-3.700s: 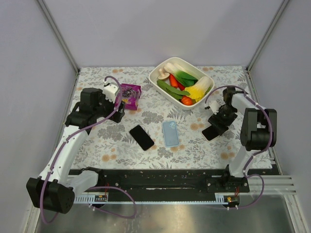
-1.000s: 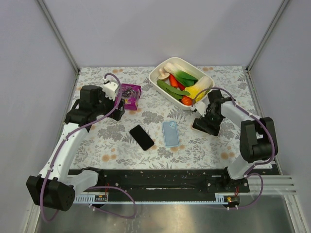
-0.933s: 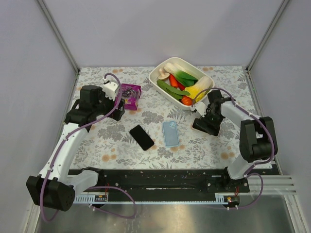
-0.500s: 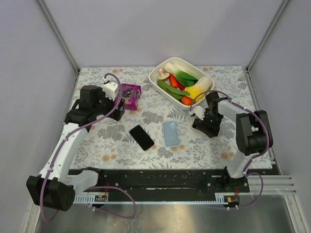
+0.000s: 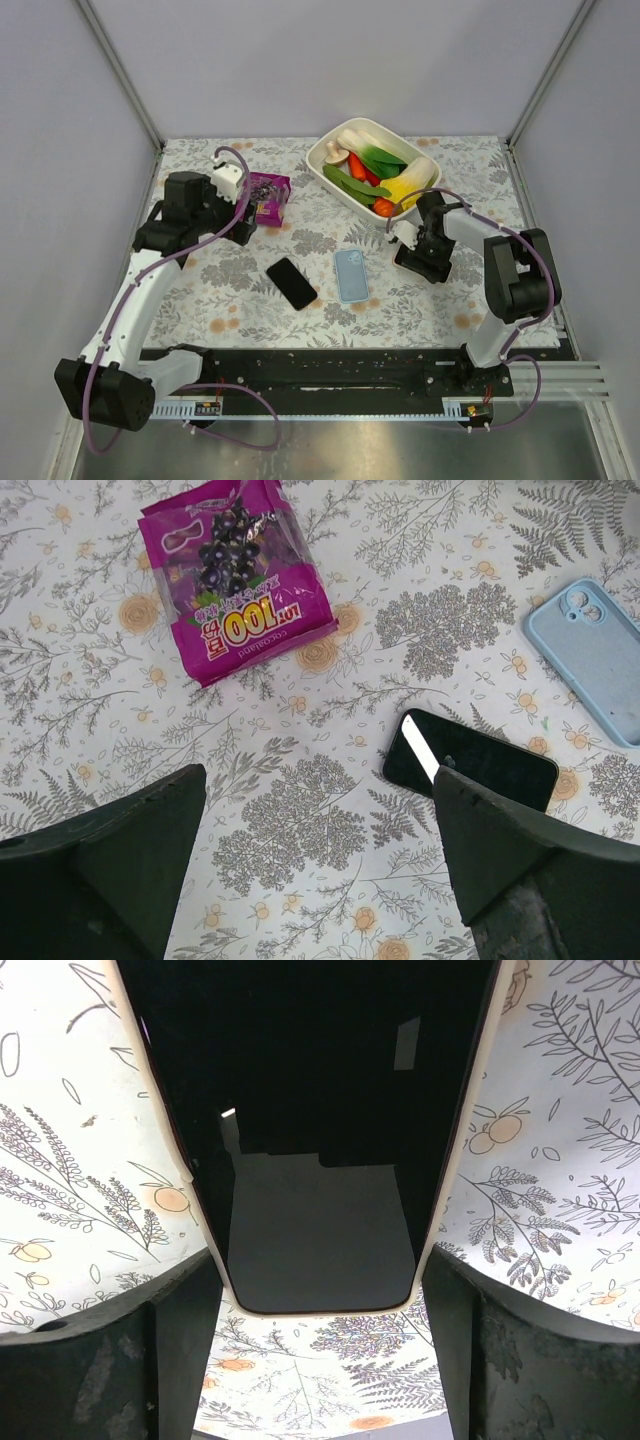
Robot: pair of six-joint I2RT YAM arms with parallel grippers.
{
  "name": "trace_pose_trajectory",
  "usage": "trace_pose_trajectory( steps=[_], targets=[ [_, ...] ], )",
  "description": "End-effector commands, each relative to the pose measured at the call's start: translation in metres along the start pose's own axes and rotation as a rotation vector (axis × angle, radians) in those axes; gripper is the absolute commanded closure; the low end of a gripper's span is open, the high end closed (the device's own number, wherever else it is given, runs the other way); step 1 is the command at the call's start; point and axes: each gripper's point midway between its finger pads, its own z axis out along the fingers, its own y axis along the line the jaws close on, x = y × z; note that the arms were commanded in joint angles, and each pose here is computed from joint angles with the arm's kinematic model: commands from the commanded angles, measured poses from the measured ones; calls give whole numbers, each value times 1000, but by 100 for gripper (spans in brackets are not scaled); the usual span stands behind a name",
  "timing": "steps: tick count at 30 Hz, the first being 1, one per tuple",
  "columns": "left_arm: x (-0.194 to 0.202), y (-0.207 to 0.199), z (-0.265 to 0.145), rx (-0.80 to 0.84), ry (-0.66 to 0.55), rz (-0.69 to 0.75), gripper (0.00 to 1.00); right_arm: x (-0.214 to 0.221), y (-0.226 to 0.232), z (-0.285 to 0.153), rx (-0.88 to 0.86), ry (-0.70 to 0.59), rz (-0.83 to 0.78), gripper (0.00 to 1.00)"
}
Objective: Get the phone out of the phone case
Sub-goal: Pick up the phone at the center of the board.
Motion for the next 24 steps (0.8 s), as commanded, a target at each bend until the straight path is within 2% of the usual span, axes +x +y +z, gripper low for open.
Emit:
trace_pose_trajectory(
  steps=[1,3,7,9,10,15,24],
  targets=[
    [-32,3,-8,-9,-79,13,1,2,2,5,-9,37,-26,33],
    [-33,2,-9,-3,-80,14,1,0,4,5,-28,40,-22,43],
    [-34,-3,-8,21,-84,8,1,-10,12,1,-48,-14,-18,83],
    [-33,-9,-5,56,-81,-5,1,-18,16,-5,-49,-63,-12,95],
    [-34,-14,-3,83,-88,-18,1,-22,18,-8,-46,-83,-11,98],
    [-44,-54,3,286,-160,-82,1,-45,30,-34,-45,-228,3,100],
    [-37,-117,43,464,-91,-91,1,-75,53,-62,-25,-373,-22,100]
  ],
)
